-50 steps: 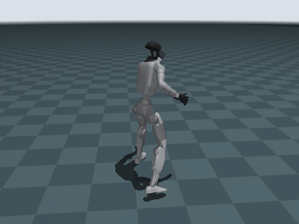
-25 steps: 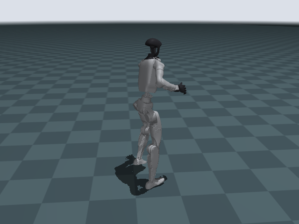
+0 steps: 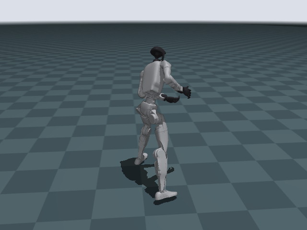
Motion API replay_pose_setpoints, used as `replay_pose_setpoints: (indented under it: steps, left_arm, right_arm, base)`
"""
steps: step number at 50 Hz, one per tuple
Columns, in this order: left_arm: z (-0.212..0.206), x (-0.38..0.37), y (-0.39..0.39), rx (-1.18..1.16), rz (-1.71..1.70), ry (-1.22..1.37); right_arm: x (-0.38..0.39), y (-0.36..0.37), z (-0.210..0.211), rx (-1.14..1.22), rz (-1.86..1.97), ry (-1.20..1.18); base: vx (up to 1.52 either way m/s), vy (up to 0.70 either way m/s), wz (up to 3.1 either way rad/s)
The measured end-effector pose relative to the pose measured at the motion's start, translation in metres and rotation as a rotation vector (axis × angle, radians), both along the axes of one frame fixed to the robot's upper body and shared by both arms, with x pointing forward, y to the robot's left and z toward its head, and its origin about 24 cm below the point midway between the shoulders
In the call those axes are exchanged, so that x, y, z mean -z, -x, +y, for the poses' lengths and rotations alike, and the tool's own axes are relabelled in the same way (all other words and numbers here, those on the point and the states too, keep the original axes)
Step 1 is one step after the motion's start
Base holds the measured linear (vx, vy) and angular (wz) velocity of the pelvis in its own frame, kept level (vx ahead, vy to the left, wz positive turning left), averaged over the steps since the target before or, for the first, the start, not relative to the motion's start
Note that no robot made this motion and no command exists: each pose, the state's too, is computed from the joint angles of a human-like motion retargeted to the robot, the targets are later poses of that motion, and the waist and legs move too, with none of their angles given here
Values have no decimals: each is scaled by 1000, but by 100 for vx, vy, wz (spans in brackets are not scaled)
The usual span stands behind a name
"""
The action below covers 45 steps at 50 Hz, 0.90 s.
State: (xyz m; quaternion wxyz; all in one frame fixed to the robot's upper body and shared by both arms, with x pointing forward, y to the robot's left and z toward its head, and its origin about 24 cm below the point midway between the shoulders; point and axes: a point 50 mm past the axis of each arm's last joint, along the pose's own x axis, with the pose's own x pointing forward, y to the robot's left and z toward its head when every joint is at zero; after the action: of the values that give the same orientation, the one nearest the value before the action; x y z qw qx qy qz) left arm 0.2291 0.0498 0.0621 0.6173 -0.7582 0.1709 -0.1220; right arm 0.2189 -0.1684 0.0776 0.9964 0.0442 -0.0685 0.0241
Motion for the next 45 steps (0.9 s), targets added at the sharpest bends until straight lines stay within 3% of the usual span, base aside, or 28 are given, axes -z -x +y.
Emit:
replay_pose_setpoints:
  steps: [3,7,12,16,18,20,24,30,34,38,42,45]
  left_arm:
    - [26,-3,1,-96,-44,-9]
    - [105,-44,-19,-275,-301,-186]
    - [240,-118,-67,-624,-493,-938]
    - [378,-186,-67,-1030,100,-1566]
    - [430,-230,-21,-1238,498,-1576]
    - [451,-273,32,-1434,669,-1383]
    - [438,-347,58,-1648,433,-1133]
    - [357,-385,-27,-1602,51,-1499]
    - [298,-347,-72,-1689,-146,-1723]
    - [255,-289,-81,-1801,-234,-1767]
    - [234,-215,-87,-1756,-133,-1901]
    - [215,-158,-91,-1621,-49,-1954]
  right_arm:
    - [29,5,-8,-27,140,73]
    - [48,23,-28,27,230,201]
    - [32,31,-35,-113,207,317]
    - [-1,18,-38,-235,103,540]
    - [-25,6,-36,-253,8,613]
    - [-51,-5,-37,-241,-109,679]
    - [-86,-19,-53,-61,-266,719]
    - [-42,-10,-95,266,-79,328]
    - [4,24,-98,362,61,101]
    - [34,33,-67,283,178,26]
    - [23,13,-36,15,115,194]
    - [-1,4,-29,-38,-45,389]
  base:
    - [36,104,6]
    - [44,111,-25]
    - [46,95,-5]
    - [45,86,48]
    - [36,80,9]
    - [25,78,-44]
    - [27,89,-37]
    - [44,102,49]
    - [45,94,95]
    - [30,74,2]
    - [14,53,-47]
    - [8,45,-20]
